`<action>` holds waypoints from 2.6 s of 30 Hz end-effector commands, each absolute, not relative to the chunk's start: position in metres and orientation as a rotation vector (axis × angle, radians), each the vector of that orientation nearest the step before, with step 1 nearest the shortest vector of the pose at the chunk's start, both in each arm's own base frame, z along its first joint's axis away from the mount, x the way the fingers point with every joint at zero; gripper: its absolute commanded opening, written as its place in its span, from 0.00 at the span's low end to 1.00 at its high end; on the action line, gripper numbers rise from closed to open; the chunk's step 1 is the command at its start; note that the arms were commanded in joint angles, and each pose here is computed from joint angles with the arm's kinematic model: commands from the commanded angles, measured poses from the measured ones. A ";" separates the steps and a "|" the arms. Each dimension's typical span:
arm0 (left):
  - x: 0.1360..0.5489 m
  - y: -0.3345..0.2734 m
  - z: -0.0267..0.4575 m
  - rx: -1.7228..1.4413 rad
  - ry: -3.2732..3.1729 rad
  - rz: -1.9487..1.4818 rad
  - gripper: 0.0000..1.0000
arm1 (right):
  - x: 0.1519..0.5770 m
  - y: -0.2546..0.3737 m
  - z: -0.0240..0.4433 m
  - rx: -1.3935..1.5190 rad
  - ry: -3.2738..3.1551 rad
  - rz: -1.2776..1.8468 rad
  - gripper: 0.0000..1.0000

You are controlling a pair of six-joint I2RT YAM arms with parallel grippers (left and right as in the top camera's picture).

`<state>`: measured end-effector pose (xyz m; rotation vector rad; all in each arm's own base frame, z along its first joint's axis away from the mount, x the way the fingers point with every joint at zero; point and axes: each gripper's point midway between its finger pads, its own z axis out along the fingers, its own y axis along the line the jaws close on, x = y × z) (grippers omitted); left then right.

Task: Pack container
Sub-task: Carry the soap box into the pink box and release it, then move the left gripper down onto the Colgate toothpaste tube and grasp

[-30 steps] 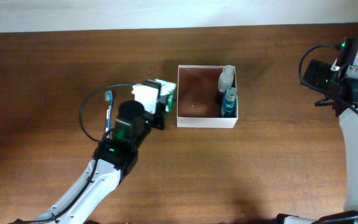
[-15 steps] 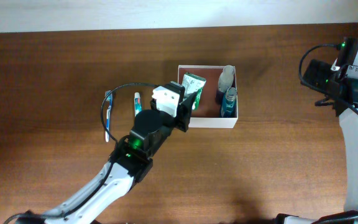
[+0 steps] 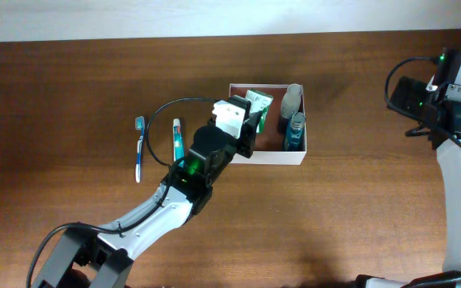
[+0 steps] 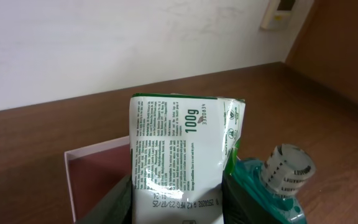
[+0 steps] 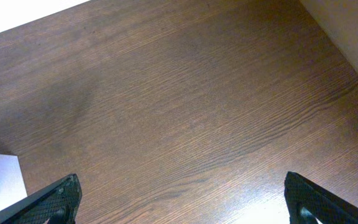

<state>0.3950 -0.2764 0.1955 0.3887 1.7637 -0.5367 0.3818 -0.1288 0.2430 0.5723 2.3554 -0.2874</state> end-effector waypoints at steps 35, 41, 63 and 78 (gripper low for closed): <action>0.433 -0.055 0.048 -0.054 2.371 -0.090 0.99 | 0.383 -0.130 0.245 0.587 2.347 -0.288 0.99; 0.431 -0.069 0.013 -0.016 2.435 -0.177 0.91 | 0.383 -0.130 0.245 0.587 2.347 -0.288 0.99; 0.418 -0.096 0.006 0.070 2.474 -0.126 0.42 | 0.383 -0.130 0.245 0.587 2.347 -0.288 0.99; 0.444 -0.101 0.050 0.067 2.316 -0.150 0.02 | 0.383 -0.130 0.245 0.587 2.347 -0.288 0.99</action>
